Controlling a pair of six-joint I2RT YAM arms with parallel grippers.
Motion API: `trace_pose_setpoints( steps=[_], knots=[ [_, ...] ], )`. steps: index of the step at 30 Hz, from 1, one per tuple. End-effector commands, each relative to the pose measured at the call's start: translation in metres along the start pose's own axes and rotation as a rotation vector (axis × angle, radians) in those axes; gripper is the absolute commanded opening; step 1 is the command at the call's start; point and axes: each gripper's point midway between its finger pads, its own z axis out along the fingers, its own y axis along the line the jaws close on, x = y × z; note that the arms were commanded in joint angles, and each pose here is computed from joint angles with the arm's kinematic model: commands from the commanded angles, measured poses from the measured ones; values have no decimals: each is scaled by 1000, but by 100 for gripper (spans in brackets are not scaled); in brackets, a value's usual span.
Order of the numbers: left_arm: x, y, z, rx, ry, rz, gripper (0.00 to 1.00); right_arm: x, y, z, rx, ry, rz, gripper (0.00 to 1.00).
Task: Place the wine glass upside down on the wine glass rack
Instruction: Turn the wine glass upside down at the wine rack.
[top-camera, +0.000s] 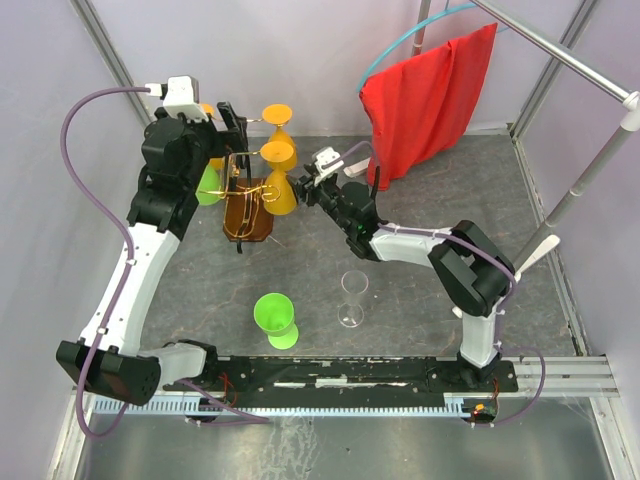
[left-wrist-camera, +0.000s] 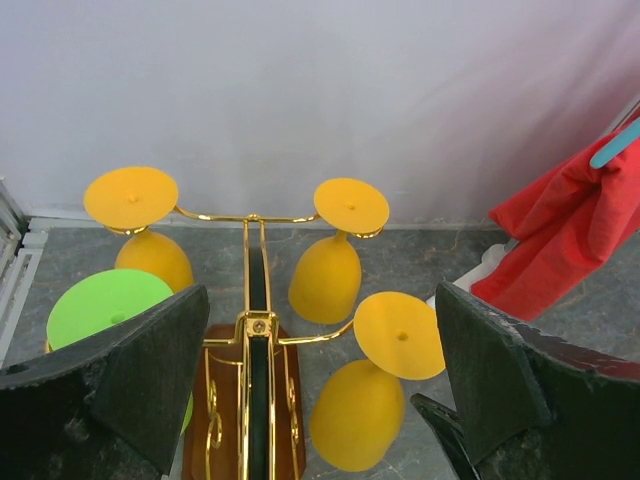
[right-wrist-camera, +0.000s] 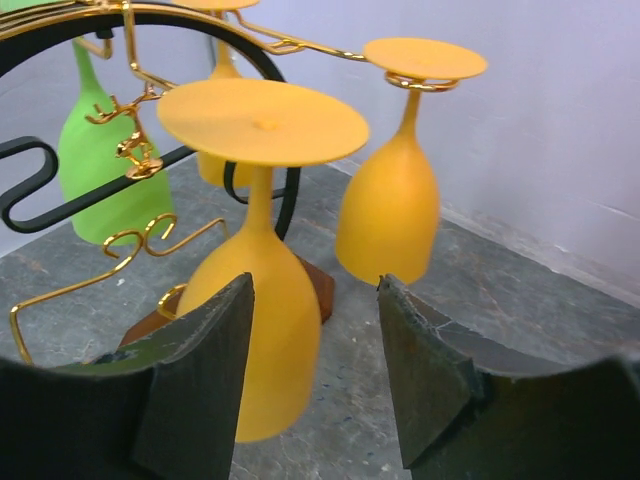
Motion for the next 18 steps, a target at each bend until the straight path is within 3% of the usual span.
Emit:
trace_pose_setpoints(
  steps=[1,10,18],
  knots=[
    [-32,-3,-2,19,-62,11,100,-43,-31,-5,124,-18,8,61],
    [-15,-25,-4,159,32,69,99,-53,-96,-38,376,231,-2,78],
    [32,-81,-21,455,207,102,100,-47,-169,-136,659,553,87,86]
  ],
)
